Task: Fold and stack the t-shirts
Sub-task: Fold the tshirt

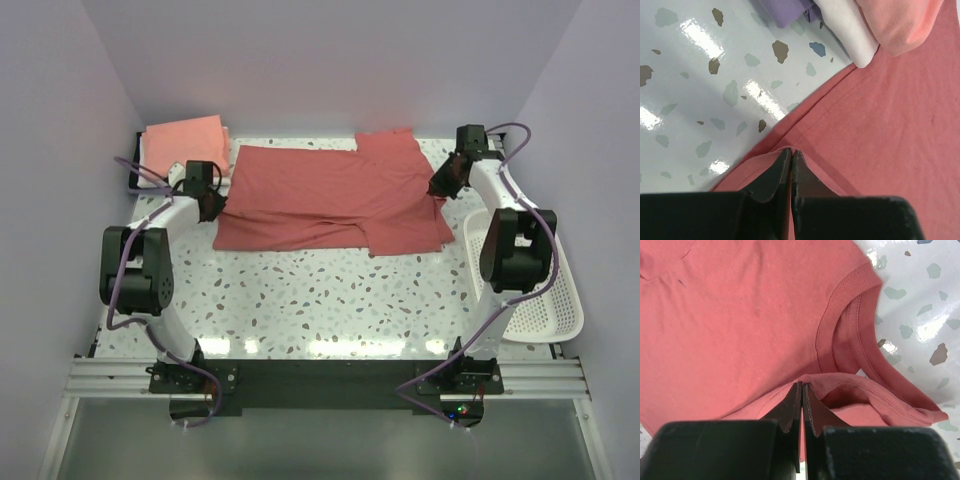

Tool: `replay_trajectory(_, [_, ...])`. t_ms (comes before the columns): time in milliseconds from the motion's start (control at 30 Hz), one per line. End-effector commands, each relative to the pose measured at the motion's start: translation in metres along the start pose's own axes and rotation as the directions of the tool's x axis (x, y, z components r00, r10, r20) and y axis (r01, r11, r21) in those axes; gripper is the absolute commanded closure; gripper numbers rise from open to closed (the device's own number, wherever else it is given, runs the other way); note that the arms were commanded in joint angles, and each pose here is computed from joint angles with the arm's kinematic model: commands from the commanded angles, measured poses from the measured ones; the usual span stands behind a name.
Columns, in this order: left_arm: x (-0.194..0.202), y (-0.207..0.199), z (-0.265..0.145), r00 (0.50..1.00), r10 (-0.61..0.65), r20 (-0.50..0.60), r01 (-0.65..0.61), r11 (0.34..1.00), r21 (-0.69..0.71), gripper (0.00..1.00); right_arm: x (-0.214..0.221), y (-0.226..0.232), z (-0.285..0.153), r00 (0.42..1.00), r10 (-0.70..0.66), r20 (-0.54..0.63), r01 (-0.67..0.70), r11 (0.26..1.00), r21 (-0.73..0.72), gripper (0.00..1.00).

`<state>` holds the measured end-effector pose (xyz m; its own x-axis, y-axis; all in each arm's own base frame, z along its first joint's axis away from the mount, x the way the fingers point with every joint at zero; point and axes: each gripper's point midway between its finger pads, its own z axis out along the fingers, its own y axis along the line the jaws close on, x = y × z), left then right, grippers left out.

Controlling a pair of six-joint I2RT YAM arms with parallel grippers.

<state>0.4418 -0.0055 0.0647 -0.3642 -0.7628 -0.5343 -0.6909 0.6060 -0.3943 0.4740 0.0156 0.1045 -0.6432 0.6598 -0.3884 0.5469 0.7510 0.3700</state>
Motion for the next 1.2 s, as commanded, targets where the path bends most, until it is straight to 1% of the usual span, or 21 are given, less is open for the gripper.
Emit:
replay_trajectory(0, [-0.022,-0.022,0.004,0.998,0.022,0.051,-0.026,0.996,0.085,1.0,-0.013,0.01,-0.002,0.999,-0.02,0.033,0.021,0.999,-0.03,1.0])
replay_trajectory(133, [-0.024,-0.028,0.006,0.998,0.034,0.048,-0.039,0.994,0.107,1.0,-0.014,0.009,0.003,0.999,-0.03,0.031,0.03,0.999,-0.025,1.0])
replay_trajectory(167, [-0.024,-0.029,0.006,0.998,0.043,0.043,-0.048,0.992,0.119,0.84,-0.014,0.009,0.004,0.999,-0.031,0.029,0.032,0.999,-0.023,1.0])
replay_trajectory(233, [-0.031,-0.039,0.001,0.997,0.049,0.059,-0.058,0.985,0.161,0.68,-0.014,0.01,0.002,0.999,-0.04,0.029,0.041,0.999,-0.023,0.88])
replay_trajectory(267, [-0.032,-0.043,-0.002,0.996,0.067,0.061,-0.077,0.979,0.187,0.51,-0.015,0.008,0.0,0.999,-0.04,0.032,0.041,0.999,-0.021,0.83])
replay_trajectory(300, [-0.037,-0.05,-0.009,0.995,0.066,0.078,-0.082,0.972,0.219,0.46,-0.016,0.009,-0.002,0.998,-0.043,0.043,0.045,0.999,-0.025,0.69])
replay_trajectory(367, [-0.037,-0.053,-0.016,0.995,0.07,0.075,-0.086,0.966,0.244,0.38,-0.017,0.009,-0.012,0.997,-0.045,0.066,0.047,0.998,-0.032,0.54])
replay_trajectory(400, [-0.036,-0.052,-0.019,0.995,0.067,0.072,-0.083,0.966,0.246,0.37,-0.017,0.008,-0.014,0.996,-0.046,0.072,0.049,0.998,-0.031,0.46])
replay_trajectory(467, [-0.028,-0.048,-0.028,0.998,0.046,0.049,-0.057,0.963,0.262,0.37,-0.014,0.005,-0.025,0.995,-0.042,0.089,0.045,0.998,-0.036,0.42])
replay_trajectory(500, [-0.026,-0.046,-0.031,0.998,0.034,0.047,-0.045,0.962,0.269,0.37,-0.012,0.007,-0.029,0.995,-0.029,0.097,0.034,0.998,-0.05,0.42])
replay_trajectory(533, [-0.017,-0.035,-0.035,0.999,0.025,0.035,-0.033,0.967,0.254,0.37,0.006,-0.001,-0.025,0.997,-0.029,0.068,0.032,0.999,-0.044,0.43])
replay_trajectory(600, [-0.011,-0.03,-0.045,0.999,-0.017,0.031,0.008,0.966,0.26,0.37,0.012,0.001,-0.039,0.994,0.002,0.107,0.006,0.997,-0.074,0.44])
replay_trajectory(633, [0.001,-0.016,-0.044,1.0,-0.018,0.012,0.014,0.971,0.239,0.37,0.032,-0.012,-0.033,0.997,0.006,0.078,-0.002,0.999,-0.054,0.44])
replay_trajectory(667, [0.007,-0.013,-0.046,0.999,-0.036,0.001,0.035,0.971,0.237,0.37,0.037,-0.015,-0.036,0.996,0.014,0.083,-0.009,0.998,-0.061,0.44])
replay_trajectory(700, [0.011,-0.012,-0.049,0.999,-0.04,-0.002,0.04,0.969,0.243,0.37,0.044,-0.007,-0.043,0.995,0.007,0.1,0.003,0.995,-0.096,0.45])
replay_trajectory(733, [0.019,-0.004,-0.053,0.999,-0.042,-0.011,0.043,0.969,0.243,0.37,0.063,-0.014,-0.04,0.997,-0.012,0.074,0.017,0.997,-0.075,0.45])
replay_trajectory(767, [0.026,-0.004,-0.057,0.999,-0.036,-0.015,0.039,0.967,0.252,0.37,0.07,-0.017,-0.041,0.997,-0.022,0.069,0.027,0.997,-0.068,0.46])
replay_trajectory(800, [0.026,-0.005,-0.064,0.999,-0.038,-0.007,0.038,0.962,0.269,0.37,0.068,-0.024,-0.045,0.994,-0.027,0.107,0.031,0.999,-0.034,0.47])
replay_trajectory(867, [0.041,0.005,-0.068,0.999,-0.023,-0.03,0.03,0.963,0.266,0.37,0.08,-0.042,-0.04,0.994,-0.039,0.106,0.037,0.999,0.019,0.48])
replay_trajectory(1000, [0.052,0.009,-0.083,0.999,-0.005,-0.053,0.021,0.951,0.307,0.36,0.085,-0.074,-0.033,0.988,-0.034,0.154,0.015,0.992,0.123,0.49])
replay_trajectory(1167, [0.06,0.002,-0.099,0.995,0.06,-0.085,-0.023,0.924,0.382,0.36,0.092,-0.085,-0.011,0.992,-0.048,0.12,0.029,0.987,0.159,0.5])
